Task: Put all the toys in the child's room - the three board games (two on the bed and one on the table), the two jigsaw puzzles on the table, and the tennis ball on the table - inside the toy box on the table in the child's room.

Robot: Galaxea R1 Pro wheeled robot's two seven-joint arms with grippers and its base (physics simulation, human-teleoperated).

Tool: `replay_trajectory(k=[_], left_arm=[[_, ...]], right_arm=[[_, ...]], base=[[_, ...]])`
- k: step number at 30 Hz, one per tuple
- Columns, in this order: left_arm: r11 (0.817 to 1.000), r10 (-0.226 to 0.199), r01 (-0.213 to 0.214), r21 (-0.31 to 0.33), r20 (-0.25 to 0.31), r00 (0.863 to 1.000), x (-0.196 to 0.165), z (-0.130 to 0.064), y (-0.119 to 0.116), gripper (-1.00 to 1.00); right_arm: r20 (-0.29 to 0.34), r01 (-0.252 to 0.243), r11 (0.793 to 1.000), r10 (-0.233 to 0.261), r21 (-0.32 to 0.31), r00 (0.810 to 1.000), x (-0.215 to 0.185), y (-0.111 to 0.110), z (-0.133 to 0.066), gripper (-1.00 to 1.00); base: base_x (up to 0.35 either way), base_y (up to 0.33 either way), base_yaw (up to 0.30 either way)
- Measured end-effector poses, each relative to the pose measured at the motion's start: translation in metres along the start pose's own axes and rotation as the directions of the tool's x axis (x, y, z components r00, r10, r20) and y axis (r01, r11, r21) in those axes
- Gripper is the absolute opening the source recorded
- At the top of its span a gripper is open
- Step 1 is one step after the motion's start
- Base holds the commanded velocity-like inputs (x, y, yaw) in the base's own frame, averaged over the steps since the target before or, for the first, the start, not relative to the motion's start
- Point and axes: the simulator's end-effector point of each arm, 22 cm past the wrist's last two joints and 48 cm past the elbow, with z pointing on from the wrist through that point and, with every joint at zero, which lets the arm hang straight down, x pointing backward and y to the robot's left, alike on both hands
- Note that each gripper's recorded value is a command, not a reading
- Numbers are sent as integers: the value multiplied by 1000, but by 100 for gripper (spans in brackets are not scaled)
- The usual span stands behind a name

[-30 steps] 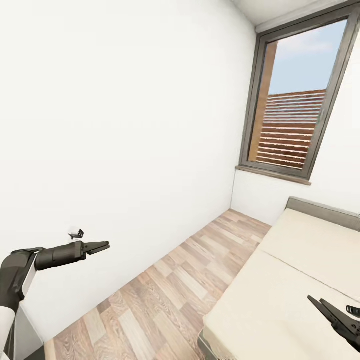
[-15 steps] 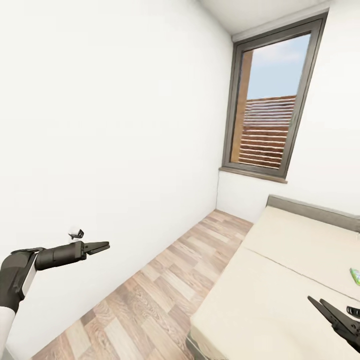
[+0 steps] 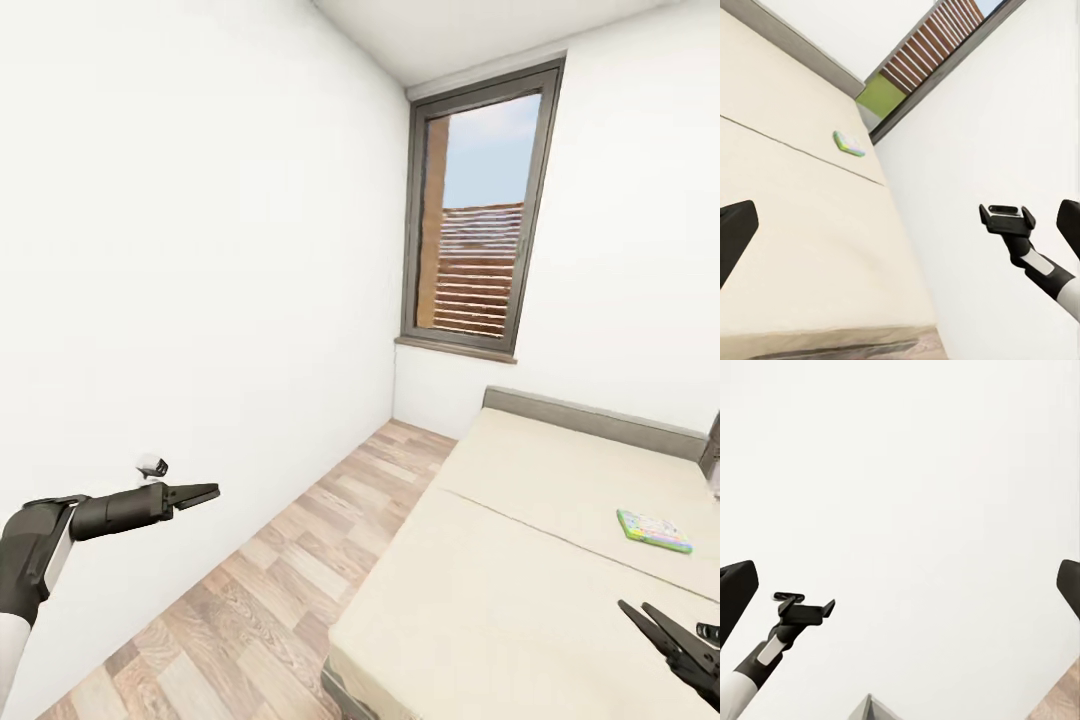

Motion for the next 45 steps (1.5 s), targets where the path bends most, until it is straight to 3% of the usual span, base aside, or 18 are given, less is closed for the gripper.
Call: replay_trajectory(k=[14, 18, 23, 27, 36, 39, 45], left_arm=[[1000, 10, -10, 17, 4, 1000, -1, 5, -10, 100], [1000, 12, -13, 25, 6, 1000, -1, 8, -13, 100], [999, 15, -15, 33, 7, 1000, -1, 11, -17, 100], [999, 16, -16, 34, 7, 1000, -1, 12, -18, 100], [999, 11, -11, 50, 5, 1000, 1, 19, -21, 100], [998, 9, -10, 56, 5, 1000, 2, 22, -22, 100], [998, 7, -7, 64, 1, 1000, 4, 28, -24, 100]], right_arm=[[52, -46, 999, 45, 26, 998, -11, -4, -11, 100], [76, -54, 996, 48, 72, 996, -19, -12, -16, 100], [86, -64, 982, 49, 177, 995, -22, -34, -20, 100], [77, -47, 968, 29, 246, 997, -26, -45, -19, 100], [18, 26, 951, -33, 307, 999, -41, -39, -4, 100], [-16, 60, 938, -58, 342, 998, -46, -36, 3, 100], [-149, 154, 856, -90, 494, 985, -41, -49, 16, 100]], base=[[-166, -237, -208], [-43, -127, -208], [-16, -47, -155], [-6, -17, -59], [-2, -5, -16], [0, -1, -3], [0, 0, -1]])
